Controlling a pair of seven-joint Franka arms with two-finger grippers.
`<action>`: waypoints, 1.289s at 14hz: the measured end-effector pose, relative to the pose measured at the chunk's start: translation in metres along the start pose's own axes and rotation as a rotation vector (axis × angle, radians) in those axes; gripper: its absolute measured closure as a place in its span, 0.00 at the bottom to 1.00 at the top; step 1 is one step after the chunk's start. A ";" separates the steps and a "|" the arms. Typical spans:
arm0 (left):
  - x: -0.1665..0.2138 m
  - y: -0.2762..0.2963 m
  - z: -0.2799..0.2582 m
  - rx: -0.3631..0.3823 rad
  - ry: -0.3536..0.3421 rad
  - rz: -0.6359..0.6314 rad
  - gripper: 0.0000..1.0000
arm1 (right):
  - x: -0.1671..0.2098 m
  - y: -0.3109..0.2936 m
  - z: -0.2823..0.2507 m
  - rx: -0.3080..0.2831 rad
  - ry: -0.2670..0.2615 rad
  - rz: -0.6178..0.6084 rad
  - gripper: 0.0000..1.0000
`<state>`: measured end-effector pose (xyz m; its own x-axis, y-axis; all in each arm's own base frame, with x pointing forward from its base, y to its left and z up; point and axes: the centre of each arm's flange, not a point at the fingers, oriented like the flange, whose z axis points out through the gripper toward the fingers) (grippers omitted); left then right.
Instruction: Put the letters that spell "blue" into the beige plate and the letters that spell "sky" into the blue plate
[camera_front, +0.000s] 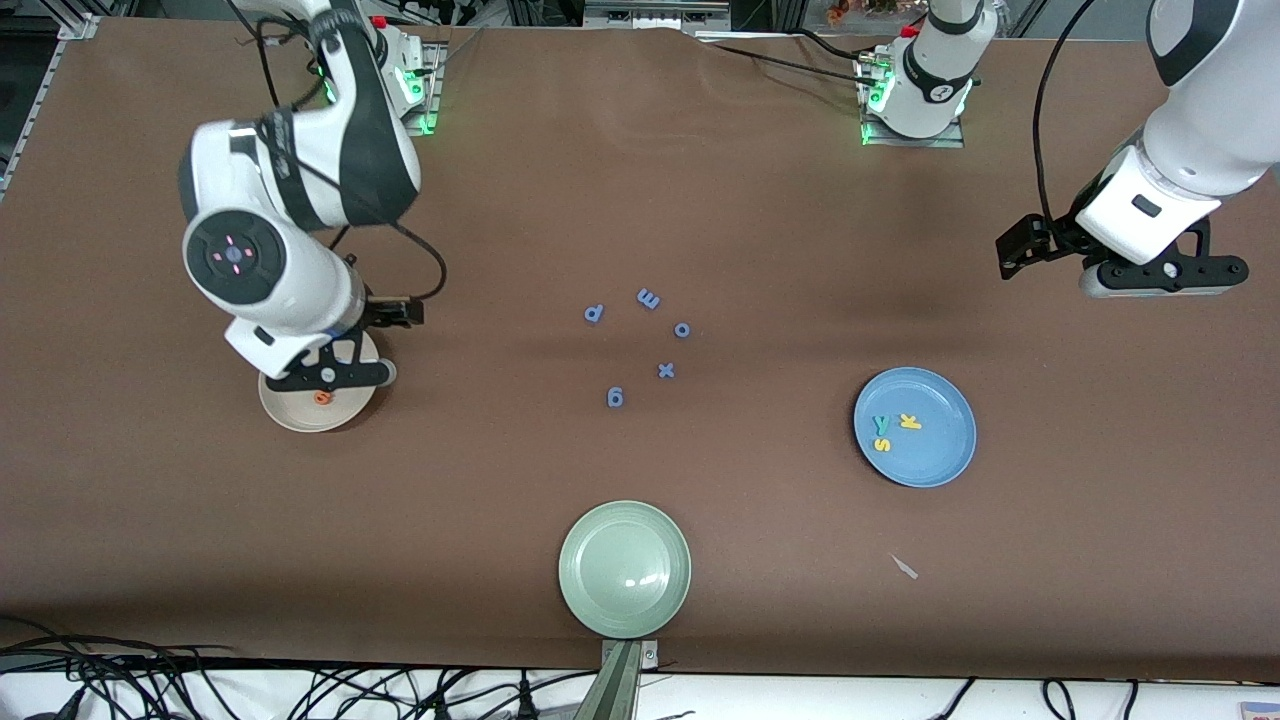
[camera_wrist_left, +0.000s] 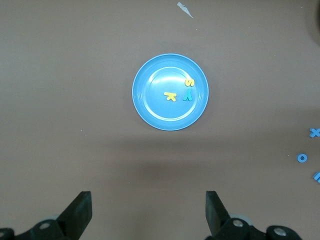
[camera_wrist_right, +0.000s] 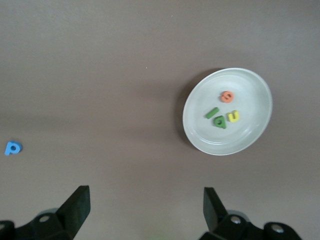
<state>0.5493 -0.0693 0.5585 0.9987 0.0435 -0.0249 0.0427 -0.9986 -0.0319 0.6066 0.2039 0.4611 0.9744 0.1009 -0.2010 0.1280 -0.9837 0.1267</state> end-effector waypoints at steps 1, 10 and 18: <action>0.000 0.000 0.000 0.000 0.000 0.000 0.00 | -0.006 0.012 -0.013 0.016 0.014 -0.004 0.00; 0.000 0.000 0.000 0.000 0.000 0.000 0.00 | -0.040 0.165 -0.067 0.143 0.094 0.145 0.00; 0.000 0.000 0.000 0.000 -0.001 0.000 0.00 | -0.062 0.217 -0.070 0.169 0.075 0.218 0.00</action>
<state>0.5493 -0.0695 0.5585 0.9987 0.0432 -0.0255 0.0423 -0.9986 -0.0320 0.5866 -0.0052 0.5695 0.9874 -0.1109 -0.1133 -0.1123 -0.9937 -0.0060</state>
